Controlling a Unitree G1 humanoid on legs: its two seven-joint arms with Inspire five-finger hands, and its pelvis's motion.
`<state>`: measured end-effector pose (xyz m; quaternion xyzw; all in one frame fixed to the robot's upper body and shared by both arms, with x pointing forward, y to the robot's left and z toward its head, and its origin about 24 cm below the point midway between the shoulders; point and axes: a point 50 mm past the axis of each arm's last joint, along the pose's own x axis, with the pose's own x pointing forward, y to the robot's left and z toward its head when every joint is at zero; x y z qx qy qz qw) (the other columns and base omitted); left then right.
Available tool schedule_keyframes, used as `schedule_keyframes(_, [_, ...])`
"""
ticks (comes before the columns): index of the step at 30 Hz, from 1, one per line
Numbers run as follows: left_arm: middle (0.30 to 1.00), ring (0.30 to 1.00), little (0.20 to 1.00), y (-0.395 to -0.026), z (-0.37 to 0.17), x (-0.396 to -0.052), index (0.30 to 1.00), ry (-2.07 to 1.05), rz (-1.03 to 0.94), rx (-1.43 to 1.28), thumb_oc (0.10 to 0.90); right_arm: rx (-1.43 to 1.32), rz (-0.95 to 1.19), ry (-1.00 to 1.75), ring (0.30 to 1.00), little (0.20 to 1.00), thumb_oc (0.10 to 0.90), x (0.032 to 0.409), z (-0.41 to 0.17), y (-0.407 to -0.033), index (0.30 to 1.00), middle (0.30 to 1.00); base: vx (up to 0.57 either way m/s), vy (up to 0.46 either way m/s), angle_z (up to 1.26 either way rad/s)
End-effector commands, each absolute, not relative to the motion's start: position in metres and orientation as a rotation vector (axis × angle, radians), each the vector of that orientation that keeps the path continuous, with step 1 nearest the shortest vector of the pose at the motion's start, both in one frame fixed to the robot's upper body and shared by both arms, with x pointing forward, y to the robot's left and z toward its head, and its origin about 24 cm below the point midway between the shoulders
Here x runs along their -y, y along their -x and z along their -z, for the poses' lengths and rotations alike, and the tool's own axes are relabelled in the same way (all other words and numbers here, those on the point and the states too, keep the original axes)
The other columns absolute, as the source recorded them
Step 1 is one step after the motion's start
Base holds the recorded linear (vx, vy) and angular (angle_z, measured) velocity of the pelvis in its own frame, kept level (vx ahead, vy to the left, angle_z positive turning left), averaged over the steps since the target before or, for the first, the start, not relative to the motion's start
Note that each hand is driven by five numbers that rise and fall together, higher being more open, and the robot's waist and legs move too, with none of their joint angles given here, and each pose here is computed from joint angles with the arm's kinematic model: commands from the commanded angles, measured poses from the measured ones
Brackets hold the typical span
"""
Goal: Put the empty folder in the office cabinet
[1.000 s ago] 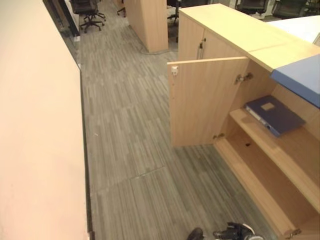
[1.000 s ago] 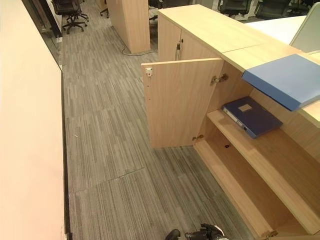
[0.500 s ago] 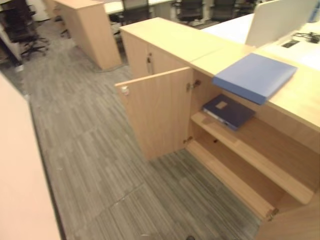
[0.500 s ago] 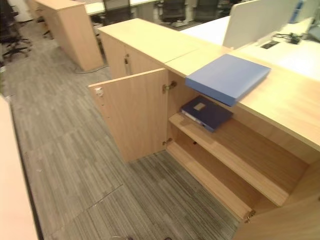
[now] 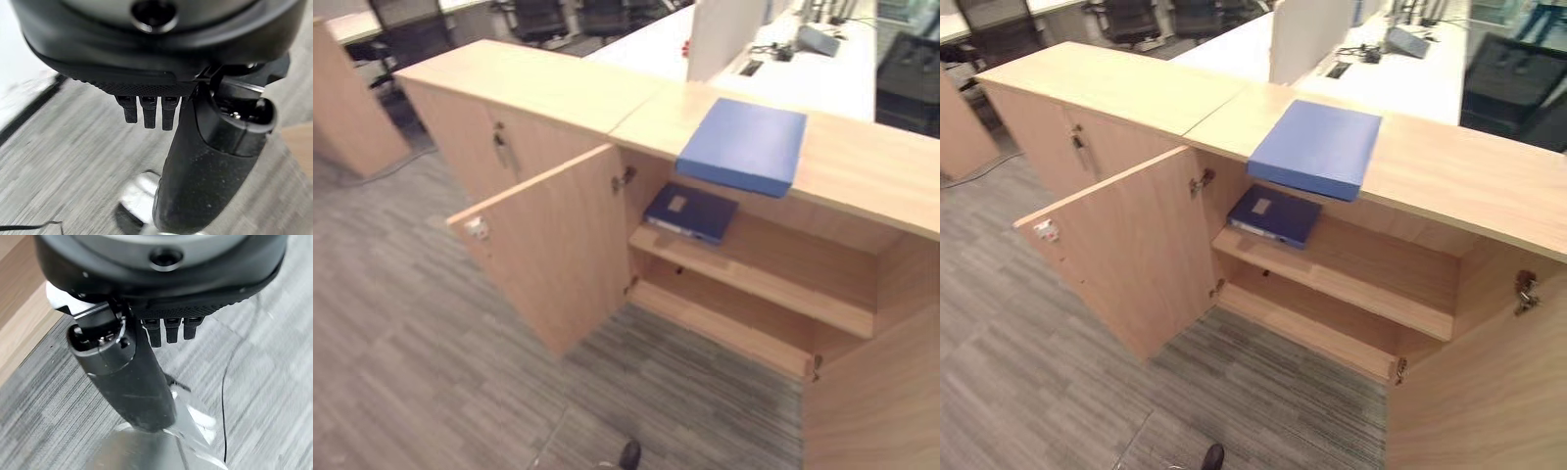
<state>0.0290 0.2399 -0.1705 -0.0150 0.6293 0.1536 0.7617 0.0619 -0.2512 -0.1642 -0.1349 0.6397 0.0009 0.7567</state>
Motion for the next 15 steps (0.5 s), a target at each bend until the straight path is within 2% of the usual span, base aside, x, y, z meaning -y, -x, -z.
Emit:
schedule_keyframes(1, [0.9, 0.9, 0.9, -0.007, 0.169, -0.249, 0.9, -0.01, -0.322, -1.444, 0.8, -1.361, -0.072, 0.262, 0.9, 0.9, 0.8, 0.237, 0.165, -0.075, 0.9, 0.9, 0.05, 0.212, -0.44])
schedule_keyframes(9, [0.9, 0.9, 0.9, -0.027, 0.164, -0.263, 0.9, -0.055, -0.315, -1.375, 0.8, -1.335, -0.109, 0.318, 0.9, 0.9, 0.8, 0.237, 0.163, -0.085, 0.9, 0.9, 0.06, 0.163, -0.3])
schedule_keyframes(15, [0.9, 0.9, 0.9, -0.017, 0.164, -0.266, 0.9, -0.067, -0.321, -1.418, 0.8, -1.302, -0.113, 0.31, 0.9, 0.9, 0.8, 0.232, 0.162, -0.095, 0.9, 0.9, 0.09, 0.09, -0.4])
